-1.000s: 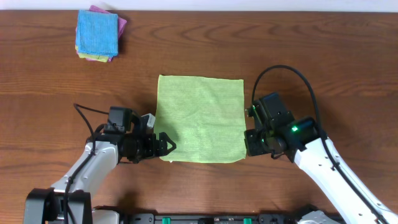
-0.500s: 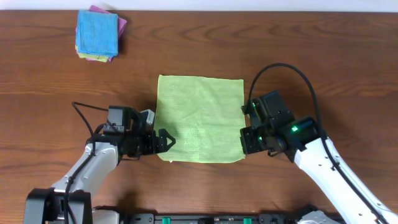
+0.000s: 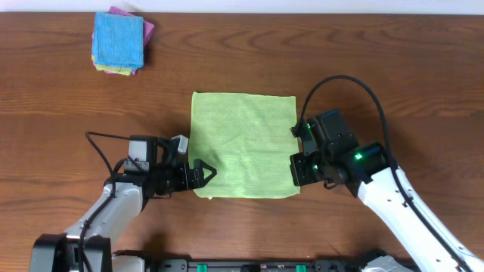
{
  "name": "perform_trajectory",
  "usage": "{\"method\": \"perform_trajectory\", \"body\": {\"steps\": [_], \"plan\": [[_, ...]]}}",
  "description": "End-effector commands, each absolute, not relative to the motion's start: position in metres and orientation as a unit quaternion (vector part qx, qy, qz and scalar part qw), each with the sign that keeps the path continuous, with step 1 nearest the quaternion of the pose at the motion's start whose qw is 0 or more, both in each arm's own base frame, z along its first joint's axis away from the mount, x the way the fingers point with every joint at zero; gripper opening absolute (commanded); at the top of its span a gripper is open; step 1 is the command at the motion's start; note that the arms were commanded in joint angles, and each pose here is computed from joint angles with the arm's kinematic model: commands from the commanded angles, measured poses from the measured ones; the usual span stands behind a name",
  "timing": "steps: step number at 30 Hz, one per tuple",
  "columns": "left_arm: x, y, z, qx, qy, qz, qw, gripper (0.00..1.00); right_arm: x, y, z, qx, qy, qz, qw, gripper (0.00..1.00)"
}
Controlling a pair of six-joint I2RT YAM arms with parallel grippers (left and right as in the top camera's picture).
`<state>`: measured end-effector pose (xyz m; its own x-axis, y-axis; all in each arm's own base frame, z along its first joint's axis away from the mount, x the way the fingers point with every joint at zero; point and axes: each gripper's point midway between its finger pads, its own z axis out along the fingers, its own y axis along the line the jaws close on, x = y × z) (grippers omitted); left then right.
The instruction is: Fold the cloth
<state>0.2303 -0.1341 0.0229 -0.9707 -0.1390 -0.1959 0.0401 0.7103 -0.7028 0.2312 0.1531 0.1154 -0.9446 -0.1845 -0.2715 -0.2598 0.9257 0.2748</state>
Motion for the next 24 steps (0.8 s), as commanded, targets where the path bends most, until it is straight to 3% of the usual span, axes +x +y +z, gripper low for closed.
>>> {"method": "perform_trajectory", "body": {"steps": [1, 14, 24], "plan": [[0.189, -0.133, -0.005, -0.074, 0.923, -0.375, 0.033, 0.95, 0.231, 0.154, 0.118, -0.120, 0.972, 0.160, 0.125, 0.02], [0.172, -0.133, -0.006, -0.100, 0.921, -0.376, -0.012, 0.95, 0.230, 0.153, 0.117, -0.119, 0.972, 0.159, 0.123, 0.02], [0.171, -0.155, 0.019, -0.084, 0.883, -0.461, -0.025, 0.98, 0.232, 0.154, 0.118, -0.120, 0.971, 0.160, 0.128, 0.02]]}}
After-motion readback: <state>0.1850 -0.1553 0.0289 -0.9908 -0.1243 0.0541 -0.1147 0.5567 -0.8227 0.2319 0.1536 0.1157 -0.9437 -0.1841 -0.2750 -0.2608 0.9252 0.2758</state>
